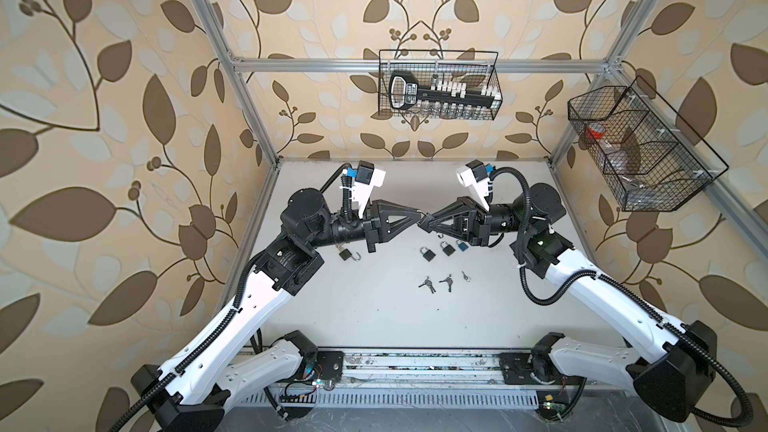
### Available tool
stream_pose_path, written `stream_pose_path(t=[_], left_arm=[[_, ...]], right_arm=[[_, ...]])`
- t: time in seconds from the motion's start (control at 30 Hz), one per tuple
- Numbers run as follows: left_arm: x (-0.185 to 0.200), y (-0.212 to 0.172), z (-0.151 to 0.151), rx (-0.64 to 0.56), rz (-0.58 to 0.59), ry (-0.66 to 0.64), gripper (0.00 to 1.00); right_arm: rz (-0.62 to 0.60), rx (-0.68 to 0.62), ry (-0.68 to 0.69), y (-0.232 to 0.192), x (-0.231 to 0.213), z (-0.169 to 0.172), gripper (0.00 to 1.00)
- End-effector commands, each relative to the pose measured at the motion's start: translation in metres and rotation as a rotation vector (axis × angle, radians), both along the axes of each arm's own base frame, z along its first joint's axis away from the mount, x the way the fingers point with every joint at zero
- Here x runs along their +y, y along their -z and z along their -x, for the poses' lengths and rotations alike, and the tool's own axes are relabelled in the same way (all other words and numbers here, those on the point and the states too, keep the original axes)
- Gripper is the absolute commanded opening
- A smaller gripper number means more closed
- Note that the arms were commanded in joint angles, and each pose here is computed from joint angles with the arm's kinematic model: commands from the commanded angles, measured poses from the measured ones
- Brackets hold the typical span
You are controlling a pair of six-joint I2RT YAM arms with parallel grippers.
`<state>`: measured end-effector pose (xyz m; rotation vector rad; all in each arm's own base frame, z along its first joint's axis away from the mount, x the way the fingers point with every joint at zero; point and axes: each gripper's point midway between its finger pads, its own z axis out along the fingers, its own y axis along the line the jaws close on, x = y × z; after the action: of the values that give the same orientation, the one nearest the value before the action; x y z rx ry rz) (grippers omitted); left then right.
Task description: Lock with the key
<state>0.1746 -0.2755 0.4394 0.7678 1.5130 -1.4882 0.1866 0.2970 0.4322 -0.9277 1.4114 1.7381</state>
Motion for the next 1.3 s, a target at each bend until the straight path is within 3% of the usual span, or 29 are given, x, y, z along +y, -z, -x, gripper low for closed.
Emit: stream_pose_path(t=[0.0, 0.23, 0.43, 0.57, 0.7, 0.8, 1.0, 1.27], left_arm=[[-0.029, 0.081, 0.023, 0.191, -0.182, 0.172, 0.0], [-0.033, 0.095, 0.023, 0.203, -0.229, 0.167, 0.0], [-0.005, 0.066, -0.01, 0.133, -0.231, -0.144, 0.0], [0.012, 0.038, -0.016, 0.092, -0.183, -0.25, 0.0], [0.012, 0.032, -0.02, 0.116, -0.164, -0.263, 0.0], [0.015, 0.034, -0.03, 0.139, -0.172, -0.321, 0.0], [0.034, 0.024, -0.045, 0.141, -0.152, -0.469, 0.0], [0.067, 0.03, -0.068, 0.235, -0.12, -0.704, 0.0]], right_arm=[[-0.121, -0.163, 0.066, -0.057, -0.006, 0.004, 0.0], [-0.105, -0.184, 0.084, -0.058, -0.008, 0.002, 0.0], [0.007, -0.237, 0.176, -0.027, -0.012, -0.007, 0.0], [0.122, -0.28, 0.249, 0.008, -0.018, -0.009, 0.0], [0.13, -0.305, 0.265, 0.017, -0.024, -0.003, 0.34], [0.15, -0.346, 0.372, 0.022, -0.032, -0.013, 0.46], [0.234, -0.366, 0.632, 0.053, -0.052, -0.047, 0.49], [0.324, -0.449, 0.782, 0.09, -0.032, -0.052, 0.46]])
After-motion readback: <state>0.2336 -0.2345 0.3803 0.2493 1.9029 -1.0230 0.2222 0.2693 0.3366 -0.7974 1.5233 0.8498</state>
